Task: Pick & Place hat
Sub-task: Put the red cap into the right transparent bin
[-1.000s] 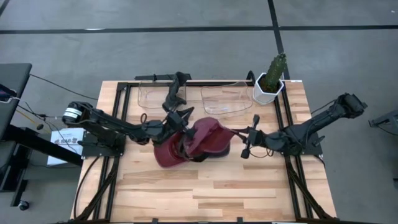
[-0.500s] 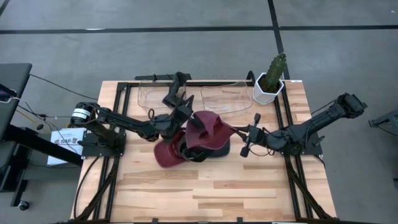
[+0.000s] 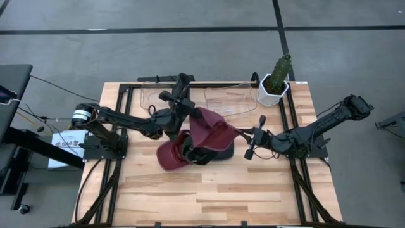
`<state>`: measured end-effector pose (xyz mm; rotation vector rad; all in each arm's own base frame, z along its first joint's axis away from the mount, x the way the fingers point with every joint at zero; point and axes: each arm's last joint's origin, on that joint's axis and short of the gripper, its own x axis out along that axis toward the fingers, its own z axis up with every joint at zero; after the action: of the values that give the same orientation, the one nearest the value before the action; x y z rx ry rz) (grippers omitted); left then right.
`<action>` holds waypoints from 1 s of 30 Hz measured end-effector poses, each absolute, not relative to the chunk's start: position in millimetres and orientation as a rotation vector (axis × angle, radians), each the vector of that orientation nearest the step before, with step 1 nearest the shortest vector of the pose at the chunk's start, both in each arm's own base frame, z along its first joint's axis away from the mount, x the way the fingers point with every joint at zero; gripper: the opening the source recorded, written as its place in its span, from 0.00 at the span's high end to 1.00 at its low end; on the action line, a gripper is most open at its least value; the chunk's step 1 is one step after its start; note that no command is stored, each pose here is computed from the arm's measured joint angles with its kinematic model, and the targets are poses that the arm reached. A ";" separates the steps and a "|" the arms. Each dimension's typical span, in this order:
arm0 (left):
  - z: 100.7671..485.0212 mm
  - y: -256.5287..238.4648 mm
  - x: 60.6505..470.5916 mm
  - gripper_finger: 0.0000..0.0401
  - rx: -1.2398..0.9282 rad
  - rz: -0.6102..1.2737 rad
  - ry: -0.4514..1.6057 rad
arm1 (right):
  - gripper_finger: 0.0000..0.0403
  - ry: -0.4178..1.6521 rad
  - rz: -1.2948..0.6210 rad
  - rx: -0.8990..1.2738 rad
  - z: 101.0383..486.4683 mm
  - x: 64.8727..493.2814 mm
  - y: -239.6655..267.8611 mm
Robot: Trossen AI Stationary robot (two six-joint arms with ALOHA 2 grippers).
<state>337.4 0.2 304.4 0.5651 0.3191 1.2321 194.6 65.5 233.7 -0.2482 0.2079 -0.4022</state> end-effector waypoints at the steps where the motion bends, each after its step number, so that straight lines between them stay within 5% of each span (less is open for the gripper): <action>1: 306.9 0.3 336.6 0.99 0.559 1.241 0.317 | 1.00 0.211 -0.412 -0.251 233.5 194.4 65.2; 19: 341.7 -3.1 310.8 0.99 0.506 1.268 0.265 | 1.00 0.212 -0.430 -0.254 233.4 194.1 64.8; 30: 361.5 -46.9 289.3 0.98 0.585 1.120 0.252 | 1.00 0.234 -0.476 -0.276 231.3 192.9 63.4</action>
<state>289.3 -46.9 361.5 0.5847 0.2520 1.1203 192.9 63.4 231.3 -0.2757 0.2337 -0.4764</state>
